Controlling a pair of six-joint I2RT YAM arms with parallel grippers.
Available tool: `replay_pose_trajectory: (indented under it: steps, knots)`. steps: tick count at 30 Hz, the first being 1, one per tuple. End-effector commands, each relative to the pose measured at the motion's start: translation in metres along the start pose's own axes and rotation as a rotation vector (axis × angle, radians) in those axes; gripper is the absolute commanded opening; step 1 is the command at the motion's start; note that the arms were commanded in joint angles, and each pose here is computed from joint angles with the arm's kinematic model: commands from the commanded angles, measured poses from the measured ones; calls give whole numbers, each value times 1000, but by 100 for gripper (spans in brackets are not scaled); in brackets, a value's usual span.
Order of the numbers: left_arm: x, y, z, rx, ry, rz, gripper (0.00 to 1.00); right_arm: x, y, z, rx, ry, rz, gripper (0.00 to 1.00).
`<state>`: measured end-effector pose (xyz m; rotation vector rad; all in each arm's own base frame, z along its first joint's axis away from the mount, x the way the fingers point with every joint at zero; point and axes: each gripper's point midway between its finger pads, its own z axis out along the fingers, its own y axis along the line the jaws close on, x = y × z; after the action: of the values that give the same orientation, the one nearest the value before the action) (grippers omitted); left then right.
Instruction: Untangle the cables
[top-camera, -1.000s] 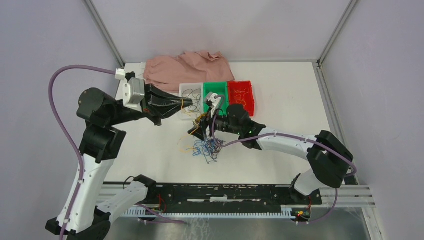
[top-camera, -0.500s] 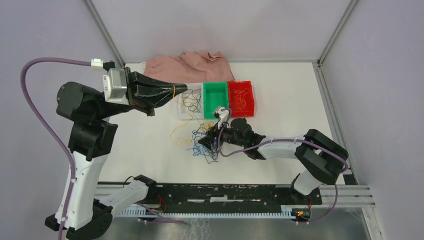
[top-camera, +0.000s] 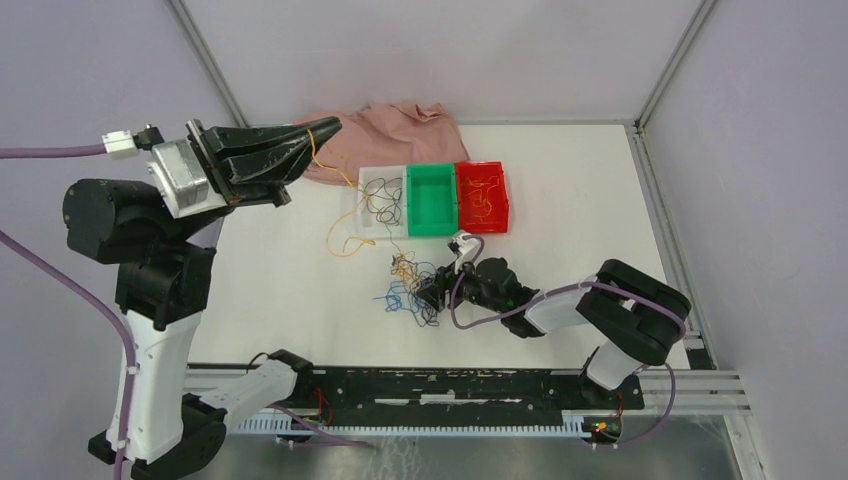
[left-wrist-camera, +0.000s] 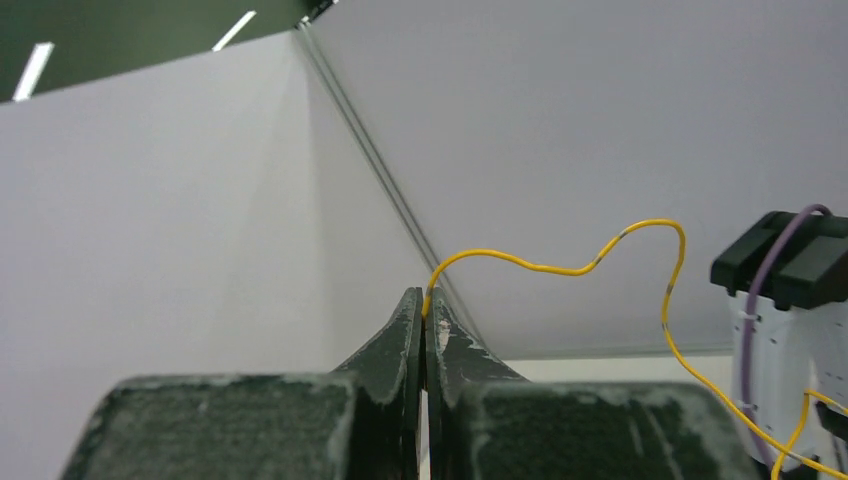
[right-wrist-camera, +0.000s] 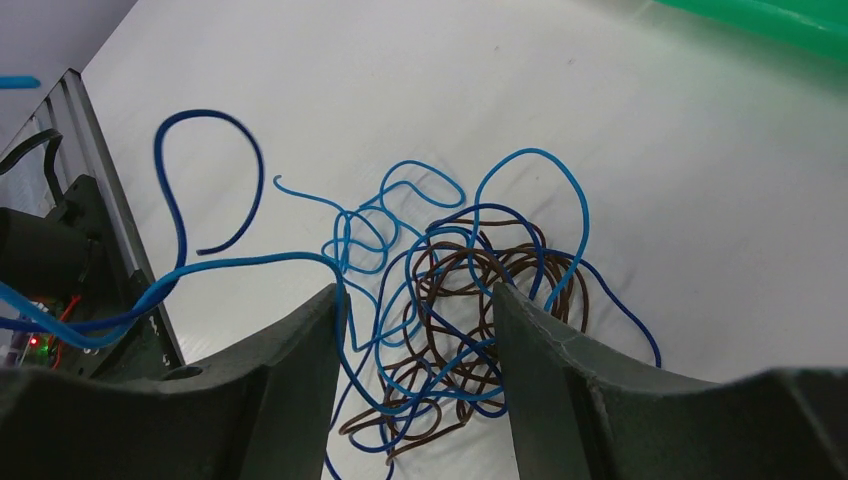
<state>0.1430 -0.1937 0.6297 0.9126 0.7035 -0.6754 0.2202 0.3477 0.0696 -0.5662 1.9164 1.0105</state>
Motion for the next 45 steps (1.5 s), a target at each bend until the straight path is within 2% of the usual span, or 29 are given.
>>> replay_pose_trajectory:
  steps: [1,5,8,14,20,23,25,29,31,36,38,40,41,45]
  knots:
    - [-42,26,1,-104,-92,230,3,-14,4,0,-17,-93,40,62]
    - [-73,48,0,-212,-166,348,3,-7,-2,-4,8,-93,56,58]
    - [-93,63,-4,-295,-218,440,3,1,-11,-8,40,-92,63,46]
    - [-138,95,-14,-482,-308,647,3,17,-34,-21,148,-79,62,27]
    - [-179,109,-19,-582,-383,806,3,35,-54,-32,233,-47,46,8]
    - [-194,119,-25,-653,-432,802,3,41,-62,-36,269,-34,42,4]
    - [-181,117,-15,-589,-372,747,3,33,-52,-33,220,-52,29,9]
    - [-122,94,1,-410,-262,597,3,-13,-22,-28,141,-97,-7,43]
    - [-99,83,-2,-368,-227,538,3,-47,1,-29,83,-138,-42,55]
    - [-53,62,-9,-311,-159,425,3,-123,61,-44,-81,-202,-153,72]
    - [-40,53,-10,-276,-142,376,3,-147,83,-52,-146,-228,-187,81]
    - [-27,43,-9,-233,-128,324,3,-168,102,-62,-206,-256,-213,95]
    - [-21,38,-9,-211,-122,301,3,-179,110,-69,-230,-281,-222,99]
    - [5,21,-7,-131,-84,201,3,-209,134,-83,-301,-347,-257,100]
